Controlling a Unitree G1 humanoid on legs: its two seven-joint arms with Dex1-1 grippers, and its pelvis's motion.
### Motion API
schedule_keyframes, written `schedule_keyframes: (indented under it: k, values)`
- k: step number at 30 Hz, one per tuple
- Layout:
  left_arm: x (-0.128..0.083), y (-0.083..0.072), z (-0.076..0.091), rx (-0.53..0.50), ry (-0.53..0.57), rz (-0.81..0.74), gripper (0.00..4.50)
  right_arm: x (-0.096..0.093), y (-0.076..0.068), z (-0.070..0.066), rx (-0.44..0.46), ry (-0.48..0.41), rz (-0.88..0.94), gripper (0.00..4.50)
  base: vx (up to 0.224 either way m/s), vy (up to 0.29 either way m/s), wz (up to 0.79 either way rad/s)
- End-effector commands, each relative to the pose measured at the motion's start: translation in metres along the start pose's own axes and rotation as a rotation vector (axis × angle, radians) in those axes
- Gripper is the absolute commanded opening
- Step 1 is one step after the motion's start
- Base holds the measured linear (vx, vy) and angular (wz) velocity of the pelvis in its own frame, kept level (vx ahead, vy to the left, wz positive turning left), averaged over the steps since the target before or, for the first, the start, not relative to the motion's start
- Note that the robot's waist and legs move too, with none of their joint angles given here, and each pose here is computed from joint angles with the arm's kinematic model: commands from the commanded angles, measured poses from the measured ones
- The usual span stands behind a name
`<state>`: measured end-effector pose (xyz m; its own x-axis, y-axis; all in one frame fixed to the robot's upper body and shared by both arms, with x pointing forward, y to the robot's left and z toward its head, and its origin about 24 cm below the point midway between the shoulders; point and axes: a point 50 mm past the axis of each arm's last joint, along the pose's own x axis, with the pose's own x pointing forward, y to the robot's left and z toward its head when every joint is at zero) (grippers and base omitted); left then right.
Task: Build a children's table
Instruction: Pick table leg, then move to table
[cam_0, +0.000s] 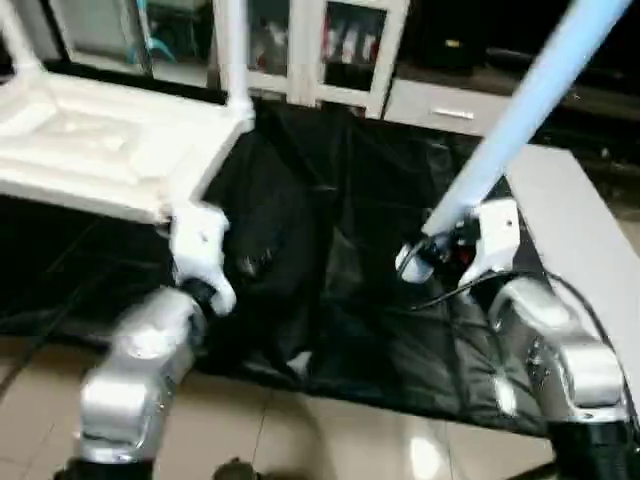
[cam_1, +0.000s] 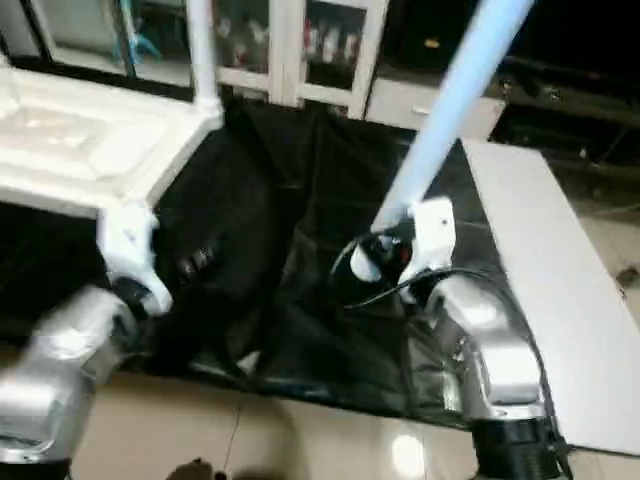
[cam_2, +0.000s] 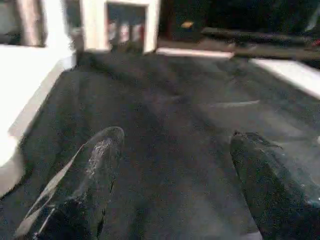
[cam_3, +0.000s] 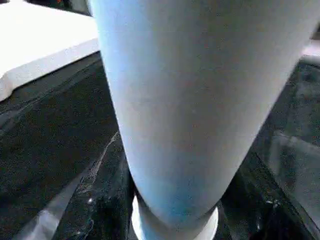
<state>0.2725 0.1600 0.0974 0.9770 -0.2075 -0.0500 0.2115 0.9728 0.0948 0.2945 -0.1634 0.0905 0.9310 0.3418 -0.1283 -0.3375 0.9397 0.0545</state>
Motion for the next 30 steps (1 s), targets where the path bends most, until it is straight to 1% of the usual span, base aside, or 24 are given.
schedule_keyframes:
  k: [1, 4, 6, 7, 9, 10, 13, 15, 22, 25, 30]
  values:
    - [-0.004, 0.014, -0.008, 0.095, -0.02, 0.163, 3.79, -0.001, 0.006, -0.008, -0.009, -0.038, -0.039, 1.9, -0.026, 0.178, 0.0]
    - [-0.005, 0.011, -0.008, 0.1, -0.019, 0.155, 3.79, -0.003, 0.007, -0.01, 0.025, -0.063, -0.061, 1.9, -0.011, 0.196, 0.19]
    - [-0.005, 0.01, -0.007, 0.093, -0.027, 0.159, 3.79, -0.003, 0.008, -0.011, 0.024, -0.06, -0.062, 1.9, -0.061, 0.143, 0.21]
    - [-0.005, 0.01, -0.006, 0.113, -0.045, 0.18, 3.79, -0.003, 0.008, -0.015, 0.012, -0.05, -0.074, 1.9, -0.116, 0.166, 0.38]
    - [-0.005, 0.01, -0.006, 0.113, -0.045, 0.18, 3.79, -0.003, 0.008, -0.015, 0.012, -0.05, -0.074, 1.9, -0.054, 0.12, 0.17]
    - [-0.003, 0.012, -0.01, 0.11, -0.051, 0.231, 3.79, -0.004, 0.008, -0.022, 0.029, -0.027, -0.094, 1.9, 0.018, 0.097, -0.16]
    - [0.0, 0.011, -0.011, 0.114, -0.053, 0.232, 3.79, -0.003, 0.01, -0.024, 0.028, -0.015, -0.079, 1.9, -0.036, 0.291, -0.27]
    - [0.003, 0.011, -0.011, 0.133, -0.071, 0.235, 3.79, -0.002, 0.012, -0.025, 0.015, -0.019, -0.071, 1.9, -0.103, 0.245, 0.15]
    - [0.007, 0.013, -0.007, 0.16, -0.116, 0.264, 3.79, 0.003, 0.013, -0.024, 0.023, -0.034, -0.071, 1.9, -0.087, 0.195, -0.04]
    - [0.009, 0.014, -0.009, 0.159, -0.113, 0.266, 3.79, 0.004, 0.019, -0.022, 0.017, -0.04, -0.039, 1.9, -0.071, 0.27, -0.26]
    - [0.009, 0.019, -0.008, 0.162, -0.124, 0.291, 3.79, 0.007, 0.016, -0.023, 0.021, -0.035, -0.05, 1.9, -0.067, 0.296, 0.13]
